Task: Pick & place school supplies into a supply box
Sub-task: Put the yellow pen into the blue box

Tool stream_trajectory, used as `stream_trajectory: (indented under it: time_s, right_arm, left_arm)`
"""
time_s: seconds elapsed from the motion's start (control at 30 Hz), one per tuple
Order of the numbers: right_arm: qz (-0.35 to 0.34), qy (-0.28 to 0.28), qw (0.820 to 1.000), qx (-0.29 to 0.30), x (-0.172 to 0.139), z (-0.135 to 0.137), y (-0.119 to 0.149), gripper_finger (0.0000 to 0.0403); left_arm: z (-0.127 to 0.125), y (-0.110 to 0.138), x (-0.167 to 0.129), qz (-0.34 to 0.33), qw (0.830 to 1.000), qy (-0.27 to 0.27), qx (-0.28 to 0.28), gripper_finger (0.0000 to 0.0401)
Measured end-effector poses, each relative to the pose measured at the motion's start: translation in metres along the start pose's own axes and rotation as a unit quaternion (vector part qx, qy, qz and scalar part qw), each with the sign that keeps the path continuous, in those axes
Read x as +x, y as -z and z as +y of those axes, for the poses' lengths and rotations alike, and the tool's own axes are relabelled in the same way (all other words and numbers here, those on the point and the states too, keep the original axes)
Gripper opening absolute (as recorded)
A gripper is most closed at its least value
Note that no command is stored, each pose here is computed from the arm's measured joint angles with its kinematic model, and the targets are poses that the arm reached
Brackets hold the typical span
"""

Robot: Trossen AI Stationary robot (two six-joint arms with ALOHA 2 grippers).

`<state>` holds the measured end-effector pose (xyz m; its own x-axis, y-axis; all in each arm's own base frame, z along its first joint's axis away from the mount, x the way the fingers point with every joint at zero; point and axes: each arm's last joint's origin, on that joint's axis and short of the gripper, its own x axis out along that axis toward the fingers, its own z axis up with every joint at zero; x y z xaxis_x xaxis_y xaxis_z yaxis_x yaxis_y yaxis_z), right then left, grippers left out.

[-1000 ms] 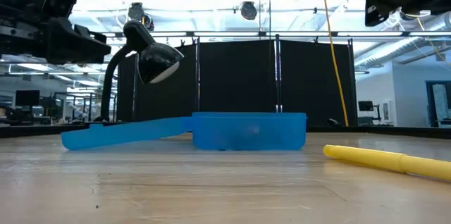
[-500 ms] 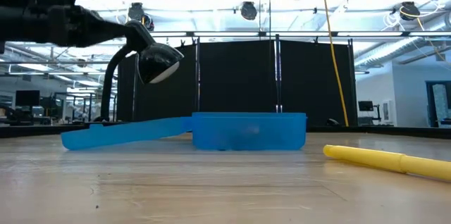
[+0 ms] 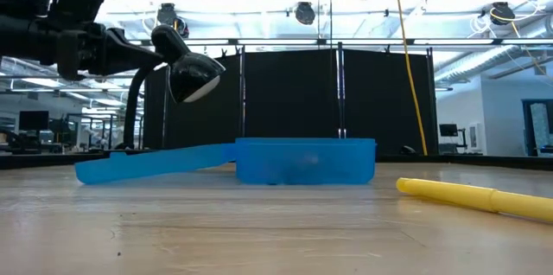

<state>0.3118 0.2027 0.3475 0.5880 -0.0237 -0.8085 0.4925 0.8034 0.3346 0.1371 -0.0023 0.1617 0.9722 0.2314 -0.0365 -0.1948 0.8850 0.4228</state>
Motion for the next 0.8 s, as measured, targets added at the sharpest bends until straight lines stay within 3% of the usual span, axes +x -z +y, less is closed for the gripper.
stream_trajectory:
  time_s: [0.17,0.27,0.4,0.57,0.8]
  right_arm:
    - [0.085,0.043,0.989,0.112,0.029,0.014,0.014,0.0000]
    - [0.129,0.051,0.980,0.141,0.057,0.018,0.027,0.0001]
    - [0.133,0.056,0.970,0.196,0.091,0.015,0.043,0.0019]
    - [0.135,0.029,0.962,0.234,0.123,0.005,0.065,0.0075]
    - [0.223,0.099,0.921,0.304,0.147,-0.025,0.099,0.0176]
  left_arm:
    - [0.000,0.000,0.000,0.001,1.000,0.001,-0.006,0.0042]
    - [0.001,-0.002,0.000,-0.009,1.000,-0.003,-0.009,0.0042]
    - [0.001,-0.002,0.000,-0.009,1.000,-0.004,-0.008,0.0042]
    - [0.002,-0.005,0.000,-0.025,1.000,-0.010,-0.013,0.0042]
    - [0.003,-0.006,0.000,-0.032,0.999,-0.012,-0.017,0.0042]
